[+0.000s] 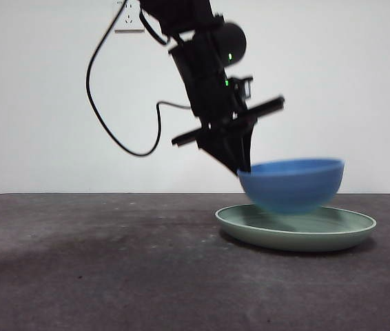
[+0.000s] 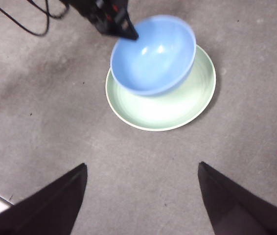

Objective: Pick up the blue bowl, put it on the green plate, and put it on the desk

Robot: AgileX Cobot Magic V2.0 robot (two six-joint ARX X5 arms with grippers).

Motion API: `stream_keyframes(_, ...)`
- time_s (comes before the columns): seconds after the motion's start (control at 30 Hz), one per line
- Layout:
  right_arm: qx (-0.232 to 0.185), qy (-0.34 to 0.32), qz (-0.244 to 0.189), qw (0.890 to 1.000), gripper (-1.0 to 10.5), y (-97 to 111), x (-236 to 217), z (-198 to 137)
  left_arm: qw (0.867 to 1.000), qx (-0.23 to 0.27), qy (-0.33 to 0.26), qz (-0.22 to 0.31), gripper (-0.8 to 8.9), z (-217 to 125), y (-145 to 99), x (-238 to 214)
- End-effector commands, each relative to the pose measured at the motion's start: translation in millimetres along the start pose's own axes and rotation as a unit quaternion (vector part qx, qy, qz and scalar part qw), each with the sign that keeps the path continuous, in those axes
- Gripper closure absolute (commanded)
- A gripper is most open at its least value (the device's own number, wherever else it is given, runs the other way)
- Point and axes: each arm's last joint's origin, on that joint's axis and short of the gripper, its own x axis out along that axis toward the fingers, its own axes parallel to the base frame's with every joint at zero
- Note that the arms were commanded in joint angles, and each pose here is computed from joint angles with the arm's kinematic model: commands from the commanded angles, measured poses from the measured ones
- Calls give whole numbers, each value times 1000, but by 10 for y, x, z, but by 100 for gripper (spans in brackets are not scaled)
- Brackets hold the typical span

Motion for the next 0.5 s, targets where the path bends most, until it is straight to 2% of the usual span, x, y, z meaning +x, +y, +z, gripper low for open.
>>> stream_keyframes(0.03,1,-4,-1,1000,584,13,-32,29,1000,11,2,0,796,16,-25,142)
stream_keyframes(0.5,4,3,-1,1000,584,13,-31,15,999,38,28,15,783,-48,-13,310)
